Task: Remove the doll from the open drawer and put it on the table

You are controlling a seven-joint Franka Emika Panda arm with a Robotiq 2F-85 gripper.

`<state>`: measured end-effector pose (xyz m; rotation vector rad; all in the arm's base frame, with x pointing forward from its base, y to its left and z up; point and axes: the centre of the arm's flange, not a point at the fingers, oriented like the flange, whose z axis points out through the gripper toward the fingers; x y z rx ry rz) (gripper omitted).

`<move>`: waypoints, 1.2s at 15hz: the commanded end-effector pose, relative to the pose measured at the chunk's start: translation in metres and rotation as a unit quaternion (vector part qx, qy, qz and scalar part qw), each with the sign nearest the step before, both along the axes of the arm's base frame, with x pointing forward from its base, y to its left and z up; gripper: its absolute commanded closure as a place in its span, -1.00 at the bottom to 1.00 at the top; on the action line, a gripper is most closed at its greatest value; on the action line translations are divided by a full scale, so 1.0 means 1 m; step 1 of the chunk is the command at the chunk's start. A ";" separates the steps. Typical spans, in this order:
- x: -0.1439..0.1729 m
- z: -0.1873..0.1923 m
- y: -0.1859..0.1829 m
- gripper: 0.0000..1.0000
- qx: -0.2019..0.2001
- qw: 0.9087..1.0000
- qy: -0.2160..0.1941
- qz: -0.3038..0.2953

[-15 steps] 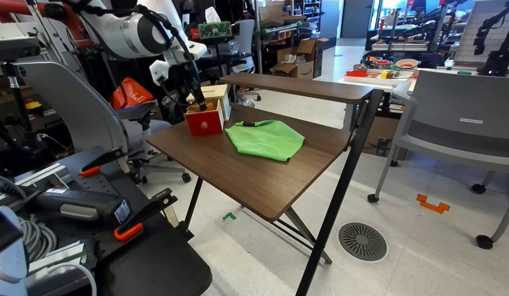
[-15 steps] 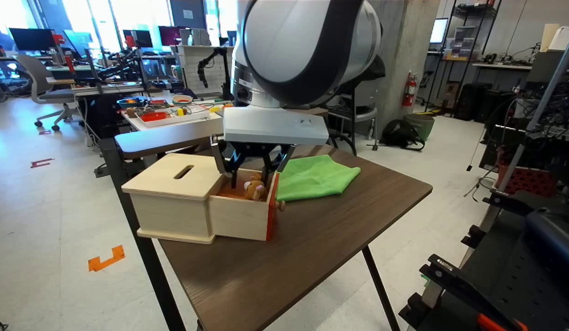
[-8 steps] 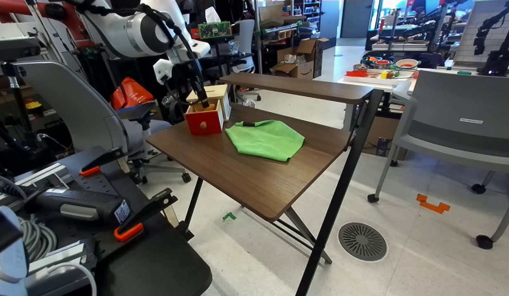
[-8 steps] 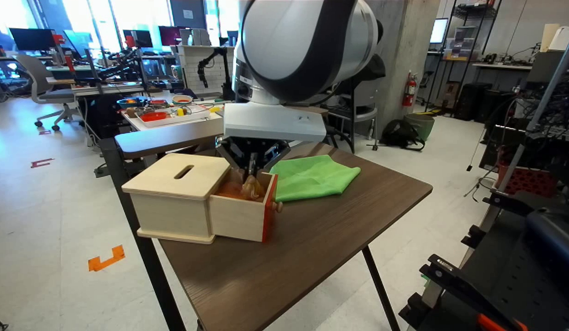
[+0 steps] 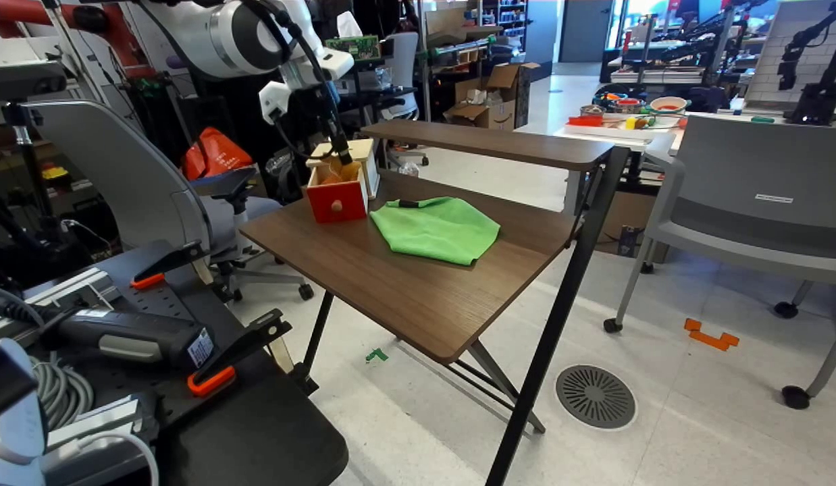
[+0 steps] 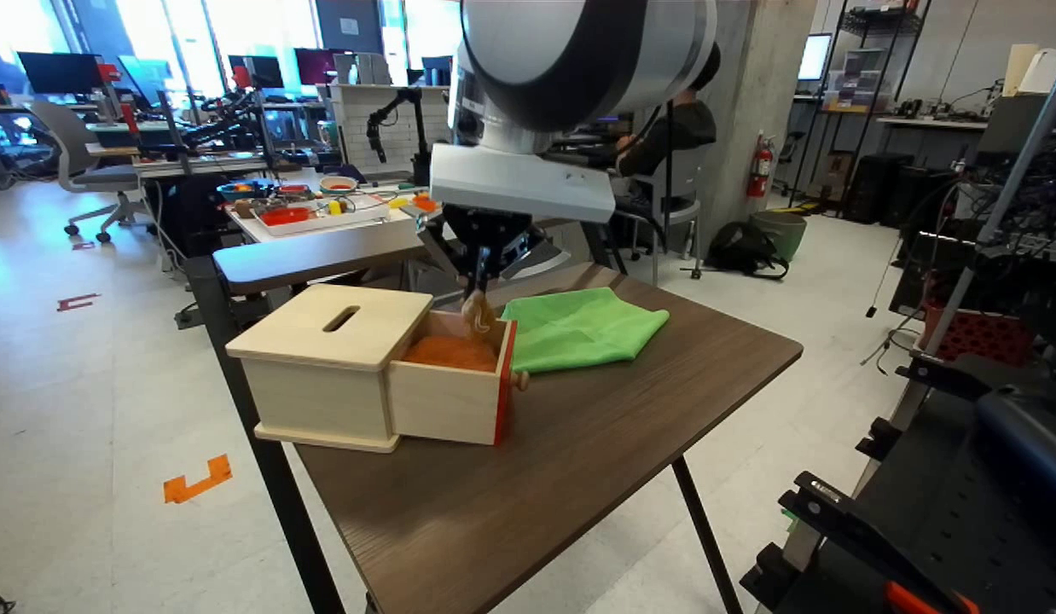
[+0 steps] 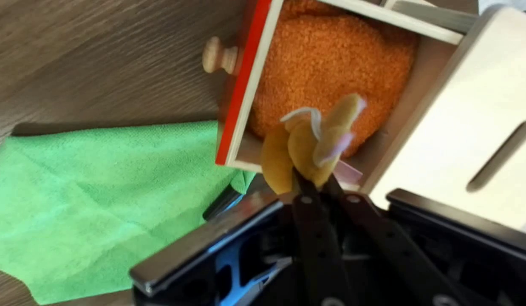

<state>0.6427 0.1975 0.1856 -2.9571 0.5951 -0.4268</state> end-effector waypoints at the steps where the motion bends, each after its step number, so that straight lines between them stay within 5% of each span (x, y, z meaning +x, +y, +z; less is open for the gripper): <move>1: -0.014 0.066 -0.031 0.97 0.009 1.000 -0.004 0.012; 6: -0.035 0.073 -0.093 0.97 -0.010 1.000 -0.006 -0.005; 13: -0.097 -0.005 -0.139 0.97 -0.034 0.998 0.061 -0.009; 18: -0.110 -0.050 -0.156 0.97 -0.054 0.994 0.088 -0.029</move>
